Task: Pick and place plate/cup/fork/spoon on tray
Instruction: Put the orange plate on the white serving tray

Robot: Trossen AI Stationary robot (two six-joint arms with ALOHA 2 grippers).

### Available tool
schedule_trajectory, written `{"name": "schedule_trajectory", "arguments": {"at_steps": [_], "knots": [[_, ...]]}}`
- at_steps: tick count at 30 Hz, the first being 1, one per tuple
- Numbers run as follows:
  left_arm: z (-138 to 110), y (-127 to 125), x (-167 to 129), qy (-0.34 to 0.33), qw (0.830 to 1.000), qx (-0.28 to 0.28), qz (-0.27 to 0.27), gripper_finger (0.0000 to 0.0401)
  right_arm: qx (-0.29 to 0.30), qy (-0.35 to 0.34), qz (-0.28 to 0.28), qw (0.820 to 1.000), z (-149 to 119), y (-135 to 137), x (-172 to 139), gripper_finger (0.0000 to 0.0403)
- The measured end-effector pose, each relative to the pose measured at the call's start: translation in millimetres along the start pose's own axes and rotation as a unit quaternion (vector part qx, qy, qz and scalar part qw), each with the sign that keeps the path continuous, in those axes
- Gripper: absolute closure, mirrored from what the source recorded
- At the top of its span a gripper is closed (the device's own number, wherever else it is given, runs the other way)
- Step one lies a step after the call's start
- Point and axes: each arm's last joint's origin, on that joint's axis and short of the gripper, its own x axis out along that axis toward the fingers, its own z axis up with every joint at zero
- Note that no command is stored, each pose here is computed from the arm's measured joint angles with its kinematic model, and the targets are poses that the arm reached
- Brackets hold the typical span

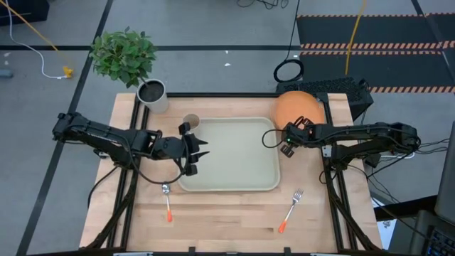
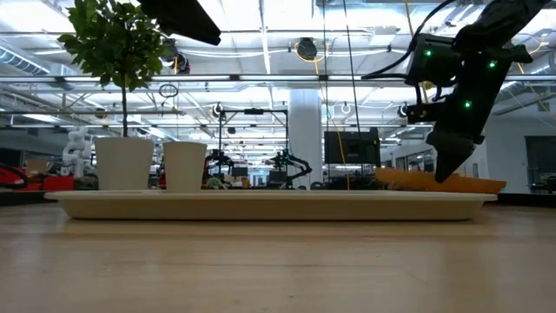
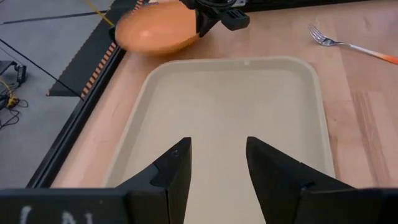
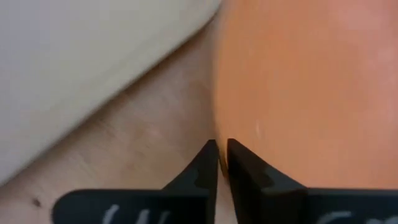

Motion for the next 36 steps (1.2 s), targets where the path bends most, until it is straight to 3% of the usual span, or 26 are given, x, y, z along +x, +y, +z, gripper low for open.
{"name": "schedule_trajectory", "arguments": {"at_steps": [13, 25, 36], "knots": [[0.1, -1.4, -0.6, -0.001, 1.000, 0.004, -0.002, 0.0244, -0.004, -0.019, -0.009, 1.000, 0.8, -2.9, -4.2, 0.0402], [0.0, -2.5, -1.0, -0.002, 1.000, -0.003, -0.004, 0.0244, -0.016, -0.014, 0.016, 1.000, 0.8, -1.5, -4.8, 0.0401], [0.0, -2.6, -1.0, -0.002, 1.000, 0.002, -0.004, 0.0244, -0.011, -0.003, 0.016, 1.000, -1.1, -2.0, -4.9, 0.0349]]}}
